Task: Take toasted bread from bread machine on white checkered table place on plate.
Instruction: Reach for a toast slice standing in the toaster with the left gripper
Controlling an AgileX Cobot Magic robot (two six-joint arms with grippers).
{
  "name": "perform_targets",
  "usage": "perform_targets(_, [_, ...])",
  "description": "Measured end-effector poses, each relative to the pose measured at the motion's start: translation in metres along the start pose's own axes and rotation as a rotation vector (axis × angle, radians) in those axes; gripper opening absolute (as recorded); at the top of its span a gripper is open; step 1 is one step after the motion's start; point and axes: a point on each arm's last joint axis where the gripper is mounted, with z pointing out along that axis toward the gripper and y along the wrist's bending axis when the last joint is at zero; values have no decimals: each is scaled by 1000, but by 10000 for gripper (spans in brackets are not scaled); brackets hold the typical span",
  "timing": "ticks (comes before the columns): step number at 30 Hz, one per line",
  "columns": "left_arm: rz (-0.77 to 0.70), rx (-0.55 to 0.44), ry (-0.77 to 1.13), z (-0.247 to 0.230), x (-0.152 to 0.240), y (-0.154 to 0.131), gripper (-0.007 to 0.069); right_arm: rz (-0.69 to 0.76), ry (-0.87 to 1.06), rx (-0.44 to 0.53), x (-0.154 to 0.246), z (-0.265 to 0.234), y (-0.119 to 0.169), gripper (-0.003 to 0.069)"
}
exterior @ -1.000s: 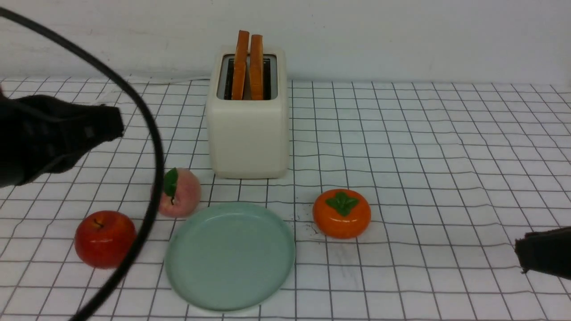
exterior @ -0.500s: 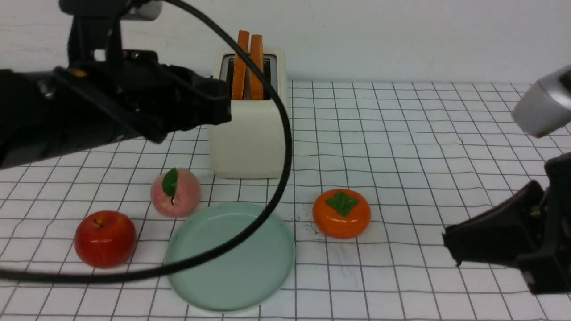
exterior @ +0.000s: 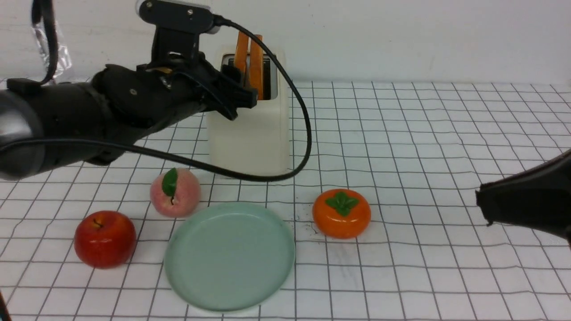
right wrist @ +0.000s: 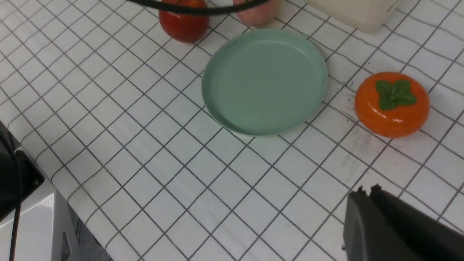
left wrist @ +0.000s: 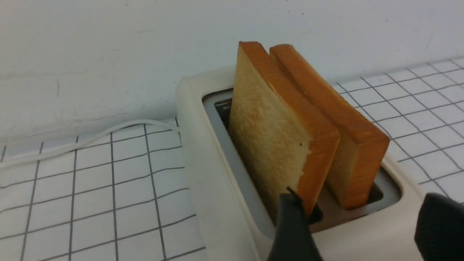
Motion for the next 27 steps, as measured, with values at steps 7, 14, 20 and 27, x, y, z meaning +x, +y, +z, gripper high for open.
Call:
perform_targets(7, [42, -23, -15, 17, 3, -1, 427, -1, -2, 0, 0, -1, 0, 21])
perform_targets(14, [48, -63, -56, 37, 1, 0, 351, -2, -6, 1, 0, -1, 0, 24])
perform_targets(20, [40, -82, -92, 50, -5, -1, 315, -2, -6, 2, 0, -1, 0, 24])
perform_targets(27, [18, -76, -104, 64, -5, -4, 302, -3, -7, 3, 0, -1, 0, 24])
